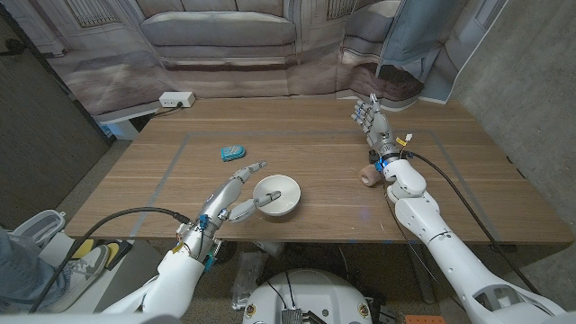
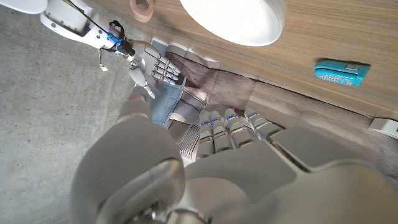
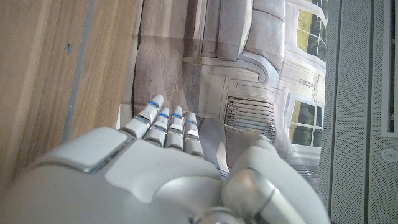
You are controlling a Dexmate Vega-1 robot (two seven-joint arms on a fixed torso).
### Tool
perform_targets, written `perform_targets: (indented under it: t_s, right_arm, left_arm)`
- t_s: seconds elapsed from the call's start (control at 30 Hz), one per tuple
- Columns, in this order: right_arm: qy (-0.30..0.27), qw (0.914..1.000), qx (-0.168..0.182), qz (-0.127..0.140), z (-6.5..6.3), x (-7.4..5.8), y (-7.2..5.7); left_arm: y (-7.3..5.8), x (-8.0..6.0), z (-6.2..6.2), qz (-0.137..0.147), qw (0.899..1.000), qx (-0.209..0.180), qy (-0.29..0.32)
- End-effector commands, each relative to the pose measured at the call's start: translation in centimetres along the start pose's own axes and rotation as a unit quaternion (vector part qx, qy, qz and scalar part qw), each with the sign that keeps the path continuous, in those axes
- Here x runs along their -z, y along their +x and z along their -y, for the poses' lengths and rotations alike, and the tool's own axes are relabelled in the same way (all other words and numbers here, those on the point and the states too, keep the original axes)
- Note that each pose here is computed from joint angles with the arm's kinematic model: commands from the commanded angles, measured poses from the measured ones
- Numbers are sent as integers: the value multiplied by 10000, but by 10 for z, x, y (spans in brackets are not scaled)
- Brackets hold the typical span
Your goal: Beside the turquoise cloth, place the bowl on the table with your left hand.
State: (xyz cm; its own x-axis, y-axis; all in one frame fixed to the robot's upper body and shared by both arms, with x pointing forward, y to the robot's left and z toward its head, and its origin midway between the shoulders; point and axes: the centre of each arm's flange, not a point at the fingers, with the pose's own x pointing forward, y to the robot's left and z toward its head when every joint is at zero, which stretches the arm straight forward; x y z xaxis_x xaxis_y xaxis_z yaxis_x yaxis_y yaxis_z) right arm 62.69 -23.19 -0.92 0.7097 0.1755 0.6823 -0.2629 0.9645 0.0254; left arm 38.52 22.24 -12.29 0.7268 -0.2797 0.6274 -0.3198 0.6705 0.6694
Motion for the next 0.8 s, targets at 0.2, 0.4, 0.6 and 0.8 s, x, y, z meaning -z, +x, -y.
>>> perform_targets:
  t_s: [0.2, 0.4, 0.6, 0.8]
  right_arm:
    - [98, 9999, 26, 67, 9, 1, 1]
    - [113, 9999, 18, 50, 10, 2, 1]
    - [123, 9999, 1, 62, 11, 2, 1]
    - [164, 9998, 27, 77, 12, 1, 0]
  left_arm:
    - [5, -18, 5, -106, 9982, -156, 572]
    - [3, -20, 6, -131, 9979, -235, 592]
    - [3, -24, 10, -224, 9968, -189, 738]
    - [2, -30, 12, -319, 9948, -193, 947]
